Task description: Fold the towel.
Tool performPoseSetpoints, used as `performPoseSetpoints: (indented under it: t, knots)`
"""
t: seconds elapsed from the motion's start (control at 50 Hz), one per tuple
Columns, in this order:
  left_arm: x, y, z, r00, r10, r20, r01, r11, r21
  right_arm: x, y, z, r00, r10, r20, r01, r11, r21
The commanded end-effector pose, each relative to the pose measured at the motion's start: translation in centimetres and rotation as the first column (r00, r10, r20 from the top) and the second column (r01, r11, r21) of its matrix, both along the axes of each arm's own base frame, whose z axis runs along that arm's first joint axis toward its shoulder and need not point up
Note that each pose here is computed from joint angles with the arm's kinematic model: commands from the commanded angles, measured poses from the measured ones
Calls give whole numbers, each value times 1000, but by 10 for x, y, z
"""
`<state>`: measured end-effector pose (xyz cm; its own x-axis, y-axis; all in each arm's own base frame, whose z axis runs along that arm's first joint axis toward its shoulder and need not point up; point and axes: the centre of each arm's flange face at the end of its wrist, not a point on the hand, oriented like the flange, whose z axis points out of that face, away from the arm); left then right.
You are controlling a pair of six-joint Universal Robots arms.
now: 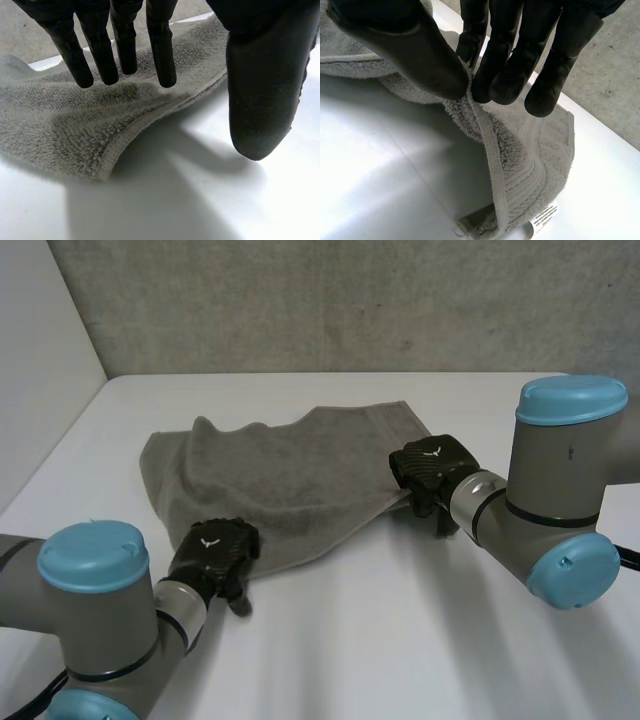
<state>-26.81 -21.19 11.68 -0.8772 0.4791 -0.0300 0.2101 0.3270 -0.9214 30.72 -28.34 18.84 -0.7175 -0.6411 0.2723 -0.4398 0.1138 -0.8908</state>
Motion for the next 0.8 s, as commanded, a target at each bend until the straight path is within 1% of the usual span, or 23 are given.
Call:
performPoseSetpoints:
  t: [0.02,0.38,0.66,0.8]
  knots:
    - [-1,-10,-1,999,33,-2,-33,998,-47,0,1,-1,1000,3,-4,-3,1000,1]
    - [2,-15,-2,999,48,1,-47,998,-52,-1,1,-4,1000,3,-11,-3,1000,7]
    - [8,-21,-7,997,65,29,-63,997,-51,-3,-2,-2,1000,-8,-6,8,1000,0]
    - [19,-32,-5,993,106,43,-103,993,-62,-5,-4,5,1000,-16,7,16,1000,-15]
